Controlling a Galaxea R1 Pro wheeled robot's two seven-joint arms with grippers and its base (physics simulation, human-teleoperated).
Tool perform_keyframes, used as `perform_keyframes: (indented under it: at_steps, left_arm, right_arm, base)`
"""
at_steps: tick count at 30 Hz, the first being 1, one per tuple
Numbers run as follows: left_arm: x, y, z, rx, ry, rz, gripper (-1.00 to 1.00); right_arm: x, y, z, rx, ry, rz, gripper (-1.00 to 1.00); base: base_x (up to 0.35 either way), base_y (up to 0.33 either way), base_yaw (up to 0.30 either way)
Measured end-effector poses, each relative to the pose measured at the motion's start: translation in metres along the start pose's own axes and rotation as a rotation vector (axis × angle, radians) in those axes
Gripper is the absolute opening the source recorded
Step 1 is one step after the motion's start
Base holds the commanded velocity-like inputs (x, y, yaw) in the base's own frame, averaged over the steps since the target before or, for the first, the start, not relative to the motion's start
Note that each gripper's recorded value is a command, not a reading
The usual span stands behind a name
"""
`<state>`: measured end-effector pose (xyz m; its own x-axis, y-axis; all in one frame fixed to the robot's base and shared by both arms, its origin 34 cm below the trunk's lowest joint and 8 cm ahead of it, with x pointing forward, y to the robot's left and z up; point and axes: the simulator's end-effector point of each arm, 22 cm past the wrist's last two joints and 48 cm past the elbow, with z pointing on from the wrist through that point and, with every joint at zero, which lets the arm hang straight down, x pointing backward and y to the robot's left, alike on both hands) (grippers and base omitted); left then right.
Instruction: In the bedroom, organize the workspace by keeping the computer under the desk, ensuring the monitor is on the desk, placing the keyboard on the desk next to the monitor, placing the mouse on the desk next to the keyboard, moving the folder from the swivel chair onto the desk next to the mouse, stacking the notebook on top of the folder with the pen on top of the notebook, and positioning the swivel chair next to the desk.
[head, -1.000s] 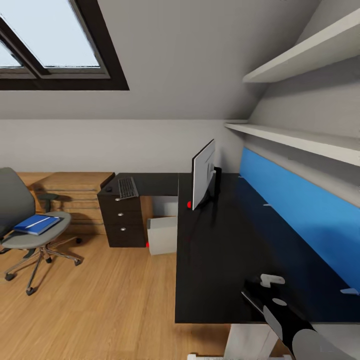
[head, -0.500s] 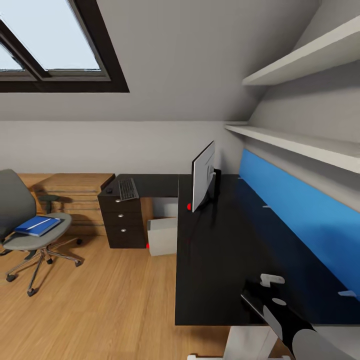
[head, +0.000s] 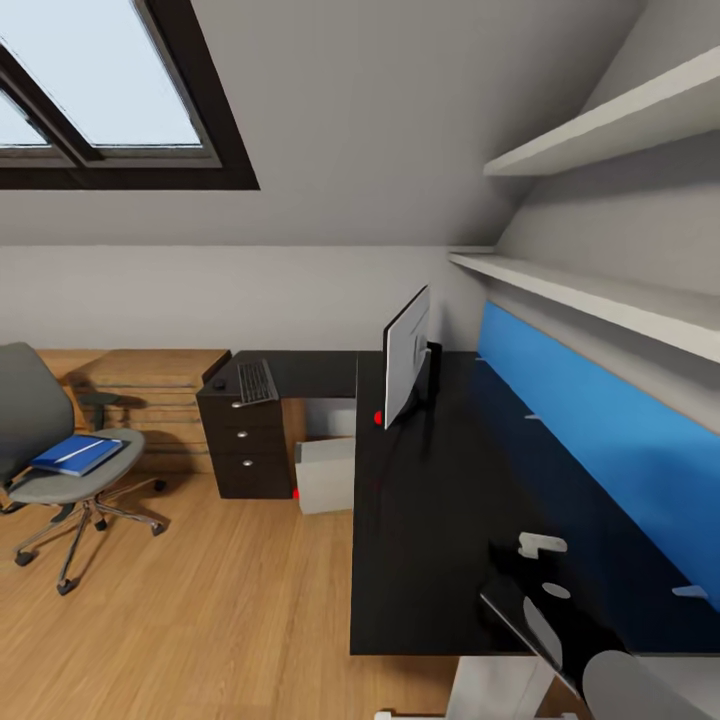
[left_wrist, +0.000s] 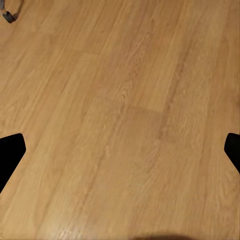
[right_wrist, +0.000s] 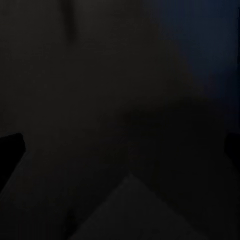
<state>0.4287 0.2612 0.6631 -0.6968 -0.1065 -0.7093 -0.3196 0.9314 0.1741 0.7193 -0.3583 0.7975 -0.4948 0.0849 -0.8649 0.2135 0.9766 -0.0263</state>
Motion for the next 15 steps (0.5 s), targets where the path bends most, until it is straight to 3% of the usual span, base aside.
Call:
perform_keyframes:
  at_steps: [2,10,14,15]
  left_arm:
    - [0.002,0.001,-0.002,-0.001,0.007,0.006,1.0]
    - [0.003,0.005,-0.01,-0.004,0.019,0.017,1.0]
    - [0.002,0.006,-0.013,-0.004,0.021,0.019,1.0]
    - [0.002,0.006,-0.013,-0.004,0.021,0.019,1.0]
  right_arm:
    - [-0.019,0.002,-0.001,-0.005,-0.031,0.004,1.0]
    - [-0.058,0.009,-0.012,-0.027,-0.045,0.006,1.0]
    - [-0.064,0.016,-0.036,-0.051,-0.049,-0.006,1.0]
    - [-0.059,0.019,-0.053,-0.067,-0.036,-0.014,1.0]
  base:
    - [0.0,0.0,0.0]
    - [0.0,0.0,0.0]
    - [0.0,0.0,0.0]
    - [0.0,0.0,0.0]
